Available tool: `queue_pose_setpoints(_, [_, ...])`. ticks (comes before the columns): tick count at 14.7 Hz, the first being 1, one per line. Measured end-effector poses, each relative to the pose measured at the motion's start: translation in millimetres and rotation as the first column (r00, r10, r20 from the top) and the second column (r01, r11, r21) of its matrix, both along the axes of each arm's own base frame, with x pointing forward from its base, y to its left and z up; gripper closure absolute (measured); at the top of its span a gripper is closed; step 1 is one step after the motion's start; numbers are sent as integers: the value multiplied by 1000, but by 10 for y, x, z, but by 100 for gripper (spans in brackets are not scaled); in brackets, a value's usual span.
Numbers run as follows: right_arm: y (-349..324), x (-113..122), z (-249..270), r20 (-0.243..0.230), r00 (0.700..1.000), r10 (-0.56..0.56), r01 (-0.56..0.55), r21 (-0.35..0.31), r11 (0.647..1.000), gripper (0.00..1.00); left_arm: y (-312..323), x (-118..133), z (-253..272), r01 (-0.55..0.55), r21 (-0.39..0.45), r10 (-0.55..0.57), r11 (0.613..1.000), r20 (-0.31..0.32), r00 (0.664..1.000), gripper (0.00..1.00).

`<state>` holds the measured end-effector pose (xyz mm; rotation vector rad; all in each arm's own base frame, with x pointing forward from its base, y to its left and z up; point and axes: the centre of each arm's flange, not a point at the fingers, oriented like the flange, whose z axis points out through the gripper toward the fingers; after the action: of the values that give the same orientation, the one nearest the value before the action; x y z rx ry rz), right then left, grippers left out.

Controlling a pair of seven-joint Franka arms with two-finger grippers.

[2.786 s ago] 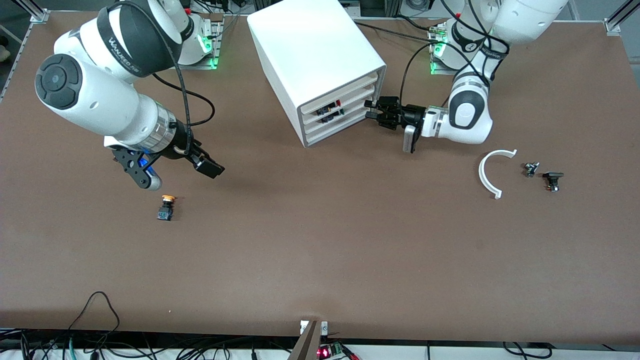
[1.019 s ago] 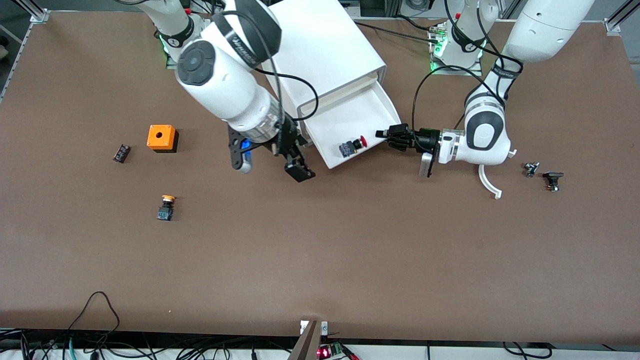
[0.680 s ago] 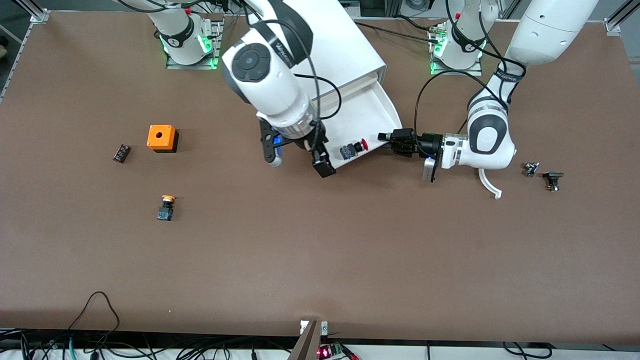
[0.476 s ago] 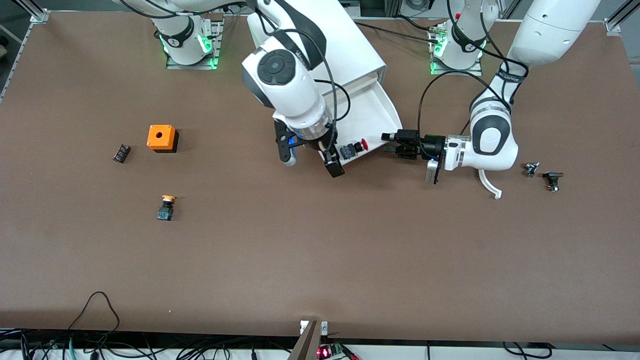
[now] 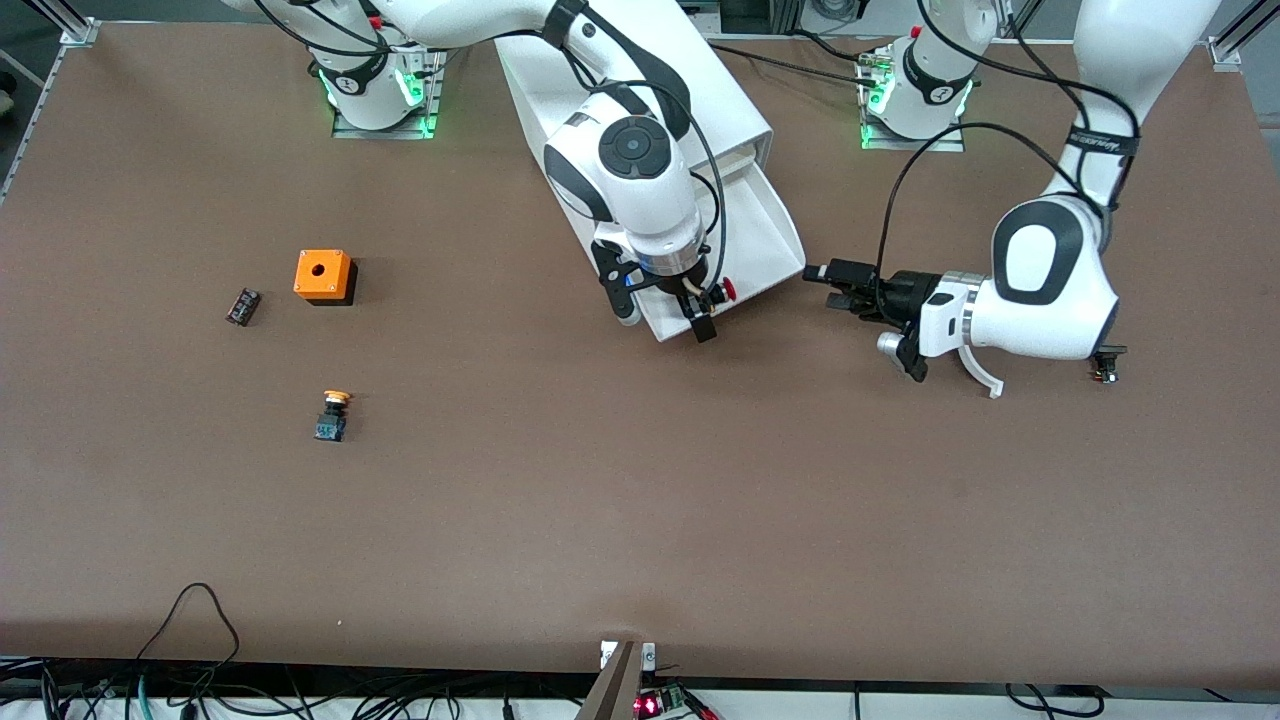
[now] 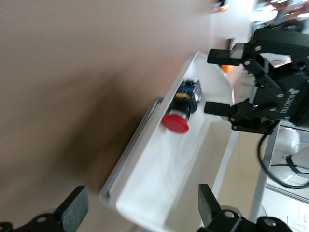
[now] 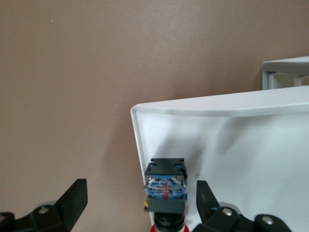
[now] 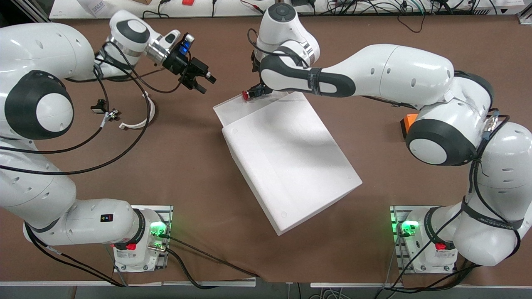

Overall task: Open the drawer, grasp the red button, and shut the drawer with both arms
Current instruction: 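Grasp the red button with the right gripper while the left gripper withdraws, then lift the red button out of the drawer with the right gripper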

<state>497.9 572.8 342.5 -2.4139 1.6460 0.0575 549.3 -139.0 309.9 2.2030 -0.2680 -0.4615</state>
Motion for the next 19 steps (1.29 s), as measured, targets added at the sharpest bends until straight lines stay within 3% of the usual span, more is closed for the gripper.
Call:
queue_pose_setpoints(2, [54,-62,-50,8,1000,20,-20,-15,1000,0,36,88,307,32,135,-22,990,-75,997,0])
queue_pose_setpoints(5, [129,-152,-106,7,999,44,-43,-23,999,4,48,168,719,28,306,34,952,-195,980,0])
queue_pose_setpoints(8, [156,-185,-134,6,998,60,-60,-27,998,38,24,190,937,9,488,127,873,-245,961,0])
queue_pose_setpoints(10, [163,-196,-133,6,998,66,-65,-28,997,58,60,228,1029,-28,611,207,791,-225,952,0])
queue_pose_setpoints(12, [160,-196,-114,6,997,72,-72,-30,997,58,92,285,1193,-64,702,242,709,-157,958,0])
queue_pose_setpoints(14, [157,-184,-22,10,997,75,-75,-29,997,58,120,342,1436,-95,750,238,654,-85,968,0])
queue_pose_setpoints(19, [16,-96,461,5,966,259,-257,-93,962,58,205,479,2016,-172,753,246,635,13,969,0])
